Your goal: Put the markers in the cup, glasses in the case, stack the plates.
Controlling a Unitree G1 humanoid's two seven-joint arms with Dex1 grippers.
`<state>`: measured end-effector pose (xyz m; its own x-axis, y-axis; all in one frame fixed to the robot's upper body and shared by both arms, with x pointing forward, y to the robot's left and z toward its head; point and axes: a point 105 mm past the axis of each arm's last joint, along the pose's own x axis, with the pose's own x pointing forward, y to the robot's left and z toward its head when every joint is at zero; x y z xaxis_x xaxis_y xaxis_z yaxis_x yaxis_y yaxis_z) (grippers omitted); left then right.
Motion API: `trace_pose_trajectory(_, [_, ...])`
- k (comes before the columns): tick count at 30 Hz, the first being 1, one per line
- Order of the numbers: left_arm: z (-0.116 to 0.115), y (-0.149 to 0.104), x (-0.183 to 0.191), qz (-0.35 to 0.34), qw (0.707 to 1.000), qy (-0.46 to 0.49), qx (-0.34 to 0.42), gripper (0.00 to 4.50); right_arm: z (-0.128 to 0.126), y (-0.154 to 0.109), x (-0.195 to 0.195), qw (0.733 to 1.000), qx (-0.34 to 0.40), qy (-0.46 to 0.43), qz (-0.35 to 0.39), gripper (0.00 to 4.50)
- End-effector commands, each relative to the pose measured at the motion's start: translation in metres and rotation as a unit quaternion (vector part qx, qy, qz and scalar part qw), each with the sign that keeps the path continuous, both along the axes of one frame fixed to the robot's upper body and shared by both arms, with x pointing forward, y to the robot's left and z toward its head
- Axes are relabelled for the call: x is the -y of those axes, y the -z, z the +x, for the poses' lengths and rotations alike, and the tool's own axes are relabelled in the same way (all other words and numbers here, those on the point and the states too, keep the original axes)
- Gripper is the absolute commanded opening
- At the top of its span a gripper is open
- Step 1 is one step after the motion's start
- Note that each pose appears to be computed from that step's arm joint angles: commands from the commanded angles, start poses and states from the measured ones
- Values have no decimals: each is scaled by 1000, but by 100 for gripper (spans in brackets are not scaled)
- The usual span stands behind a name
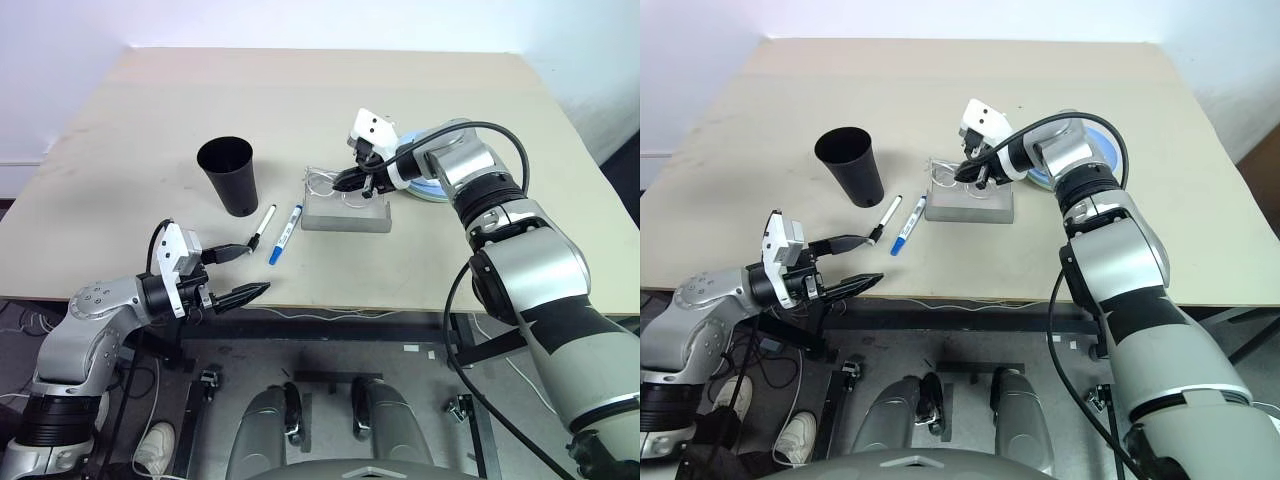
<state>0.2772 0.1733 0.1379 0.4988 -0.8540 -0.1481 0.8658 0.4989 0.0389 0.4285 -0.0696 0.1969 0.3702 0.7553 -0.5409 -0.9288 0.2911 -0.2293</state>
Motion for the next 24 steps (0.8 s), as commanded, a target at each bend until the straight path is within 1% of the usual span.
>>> trace_pose_trajectory(1, [-3,-12,-2,3,1000,3,22,450,0,-5,-5,1000,14,-15,-10,3])
trace_pose_trajectory(6, [-4,-13,-2,4,1000,3,22,450,-5,9,-6,999,-16,-22,-26,3])
trace_pose_trajectory(13, [-5,-13,0,3,1000,3,22,450,-9,32,-5,996,-30,-35,-78,3])
trace_pose_trajectory(24, [-5,-13,3,-1,1000,0,21,450,-12,32,3,992,-47,-44,-107,3])
